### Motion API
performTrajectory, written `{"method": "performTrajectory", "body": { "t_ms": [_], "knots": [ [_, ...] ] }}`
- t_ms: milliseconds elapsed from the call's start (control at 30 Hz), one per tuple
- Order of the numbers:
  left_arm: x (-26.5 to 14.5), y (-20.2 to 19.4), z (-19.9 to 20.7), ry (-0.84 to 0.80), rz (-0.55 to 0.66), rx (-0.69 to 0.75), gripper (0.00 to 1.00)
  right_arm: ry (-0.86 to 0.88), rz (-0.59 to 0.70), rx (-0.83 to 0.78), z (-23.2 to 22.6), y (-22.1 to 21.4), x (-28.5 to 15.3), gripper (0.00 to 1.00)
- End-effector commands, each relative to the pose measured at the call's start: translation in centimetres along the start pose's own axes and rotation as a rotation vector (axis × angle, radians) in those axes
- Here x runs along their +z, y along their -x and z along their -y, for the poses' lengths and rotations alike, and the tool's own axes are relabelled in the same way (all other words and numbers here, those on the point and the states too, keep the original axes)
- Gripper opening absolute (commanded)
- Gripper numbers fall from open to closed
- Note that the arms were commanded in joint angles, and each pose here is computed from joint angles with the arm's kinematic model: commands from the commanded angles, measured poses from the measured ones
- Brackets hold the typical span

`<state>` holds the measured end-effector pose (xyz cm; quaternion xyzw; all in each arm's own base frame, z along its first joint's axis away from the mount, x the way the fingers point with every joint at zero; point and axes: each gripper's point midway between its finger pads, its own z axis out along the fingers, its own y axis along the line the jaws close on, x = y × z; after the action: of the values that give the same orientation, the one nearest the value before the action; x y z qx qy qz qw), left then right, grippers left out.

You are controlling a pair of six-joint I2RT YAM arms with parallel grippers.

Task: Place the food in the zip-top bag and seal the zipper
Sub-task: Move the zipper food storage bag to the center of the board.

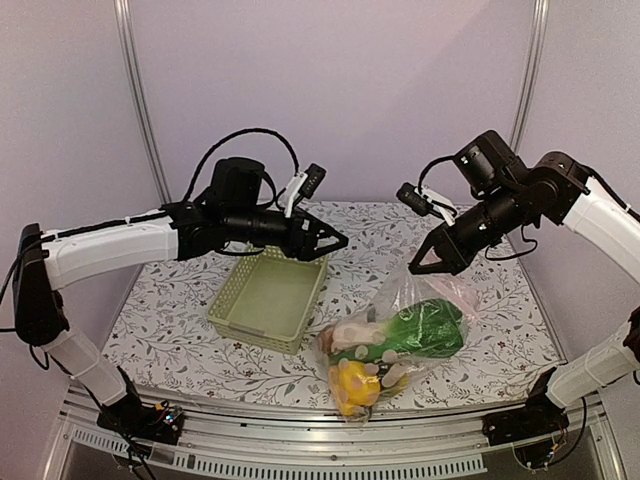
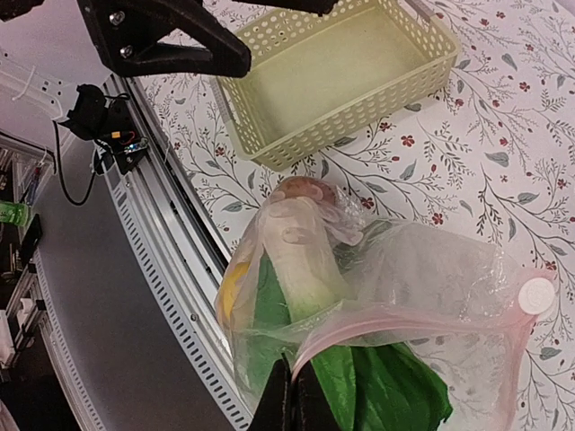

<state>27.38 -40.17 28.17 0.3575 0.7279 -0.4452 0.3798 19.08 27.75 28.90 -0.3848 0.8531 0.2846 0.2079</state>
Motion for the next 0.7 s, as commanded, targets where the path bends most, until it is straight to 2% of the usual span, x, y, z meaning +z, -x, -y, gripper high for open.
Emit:
{"method": "performTrajectory", "body": {
  "t_ms": [0, 67, 200, 333, 667],
  "knots": [
    [0.2, 1.5, 0.1, -0.027, 0.06, 0.0, 0.7, -0.013, -0.093, 0.095, 0.6, -2.6, 1.3, 0.0],
    [0.9, 1.5, 0.2, -0.063, 0.061, -0.016, 0.7, 0.005, -0.068, 0.097, 0.2, -2.3, 0.8, 0.0],
    [3.4, 1.0, 0.8, -0.19, 0.04, -0.033, 0.71, 0.163, 0.042, 0.018, -3.3, 0.7, -1.2, 0.02],
    [4.8, 0.7, 1.9, -0.323, 0.033, -0.001, 0.72, 0.248, 0.121, -0.037, -5.5, 3.1, -3.5, 0.01],
    [3.7, 0.4, 5.7, -0.584, 0.081, 0.072, 0.7, 0.323, 0.074, -0.028, -6.4, 2.8, -2.7, 0.0]
  ]
}}
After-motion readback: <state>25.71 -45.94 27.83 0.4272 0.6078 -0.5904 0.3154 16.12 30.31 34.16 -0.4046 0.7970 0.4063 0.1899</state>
